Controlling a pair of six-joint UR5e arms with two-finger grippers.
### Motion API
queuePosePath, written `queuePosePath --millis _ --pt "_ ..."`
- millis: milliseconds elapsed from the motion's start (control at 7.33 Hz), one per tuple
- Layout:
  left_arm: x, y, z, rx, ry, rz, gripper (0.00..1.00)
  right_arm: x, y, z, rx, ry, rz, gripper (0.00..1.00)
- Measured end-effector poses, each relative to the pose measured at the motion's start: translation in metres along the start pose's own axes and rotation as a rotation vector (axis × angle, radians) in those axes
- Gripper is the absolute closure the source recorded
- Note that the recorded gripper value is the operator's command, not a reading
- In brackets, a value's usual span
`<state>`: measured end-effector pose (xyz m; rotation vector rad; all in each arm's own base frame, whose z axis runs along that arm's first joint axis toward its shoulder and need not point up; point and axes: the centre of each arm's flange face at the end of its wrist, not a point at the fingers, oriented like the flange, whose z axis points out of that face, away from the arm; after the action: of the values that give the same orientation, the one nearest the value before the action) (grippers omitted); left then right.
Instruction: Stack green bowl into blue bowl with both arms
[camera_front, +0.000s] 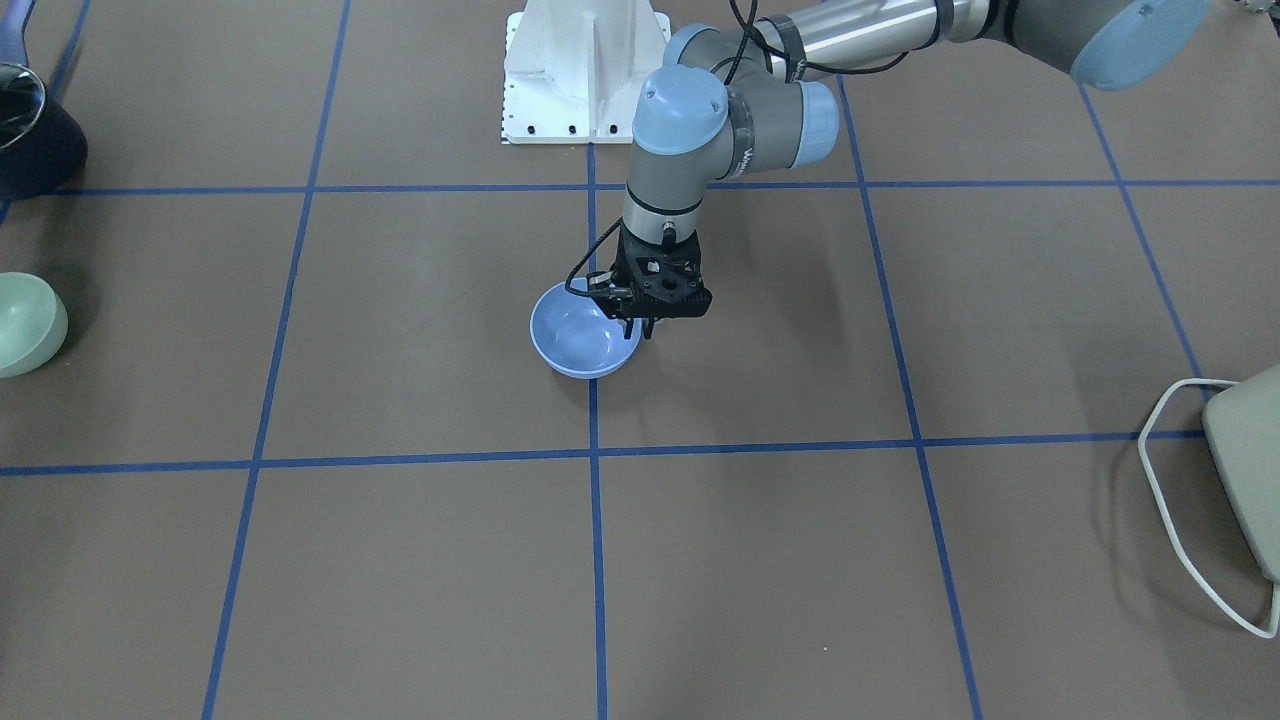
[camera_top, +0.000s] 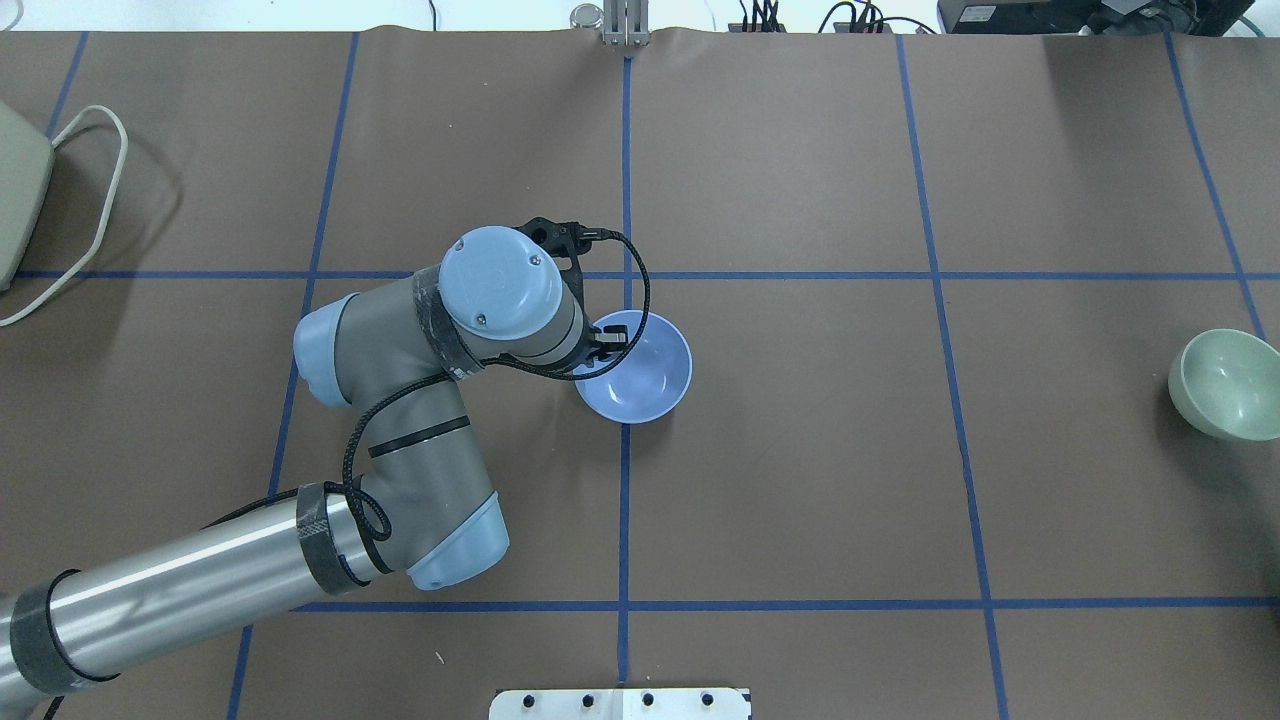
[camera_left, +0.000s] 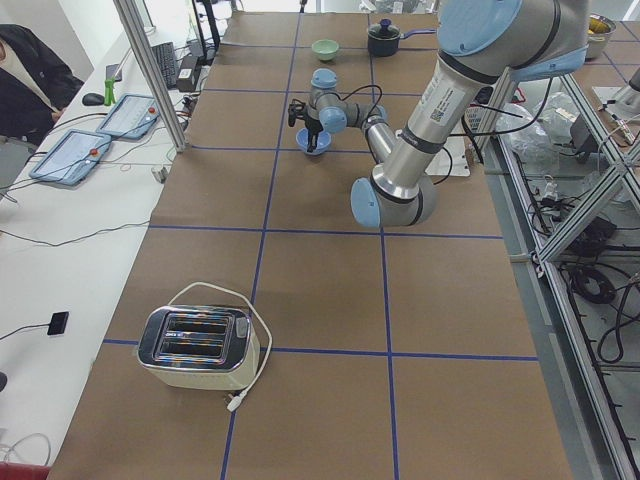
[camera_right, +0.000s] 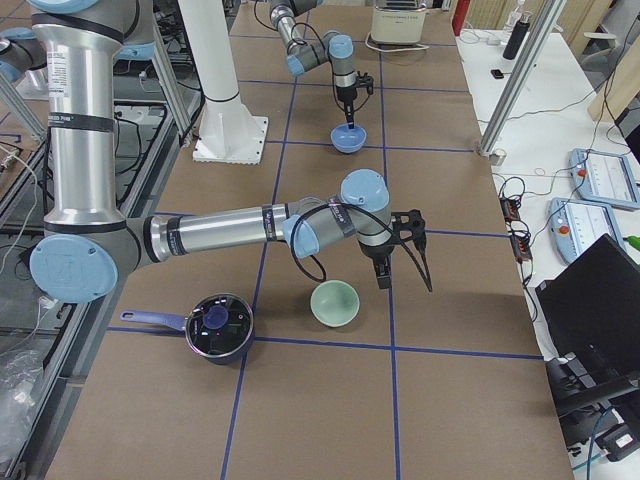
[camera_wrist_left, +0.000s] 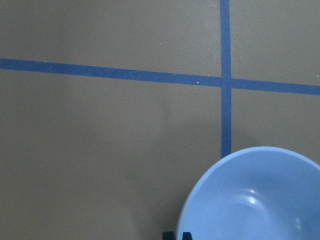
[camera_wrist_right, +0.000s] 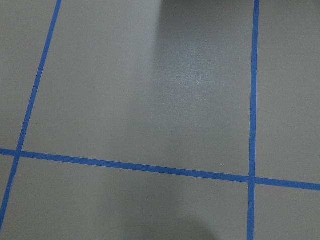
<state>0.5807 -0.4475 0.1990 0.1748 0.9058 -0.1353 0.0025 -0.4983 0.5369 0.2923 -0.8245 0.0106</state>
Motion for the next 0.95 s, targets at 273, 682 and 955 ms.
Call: queuePosePath --millis 273,682,955 --pt "-0.006 -0.002 -0.036 0.022 0.047 0.004 0.02 0.002 0.001 0.001 -0.001 0.002 0.001 0.00" --pt "-0.112 -0.073 -0.138 -0.010 0.068 0.092 0.02 0.022 0.021 0.013 -0.035 0.017 -0.021 0.00" --pt "-0.237 -0.110 -0.167 -0.011 0.002 0.241 0.02 0.044 0.054 0.023 -0.061 0.027 -0.020 0.01"
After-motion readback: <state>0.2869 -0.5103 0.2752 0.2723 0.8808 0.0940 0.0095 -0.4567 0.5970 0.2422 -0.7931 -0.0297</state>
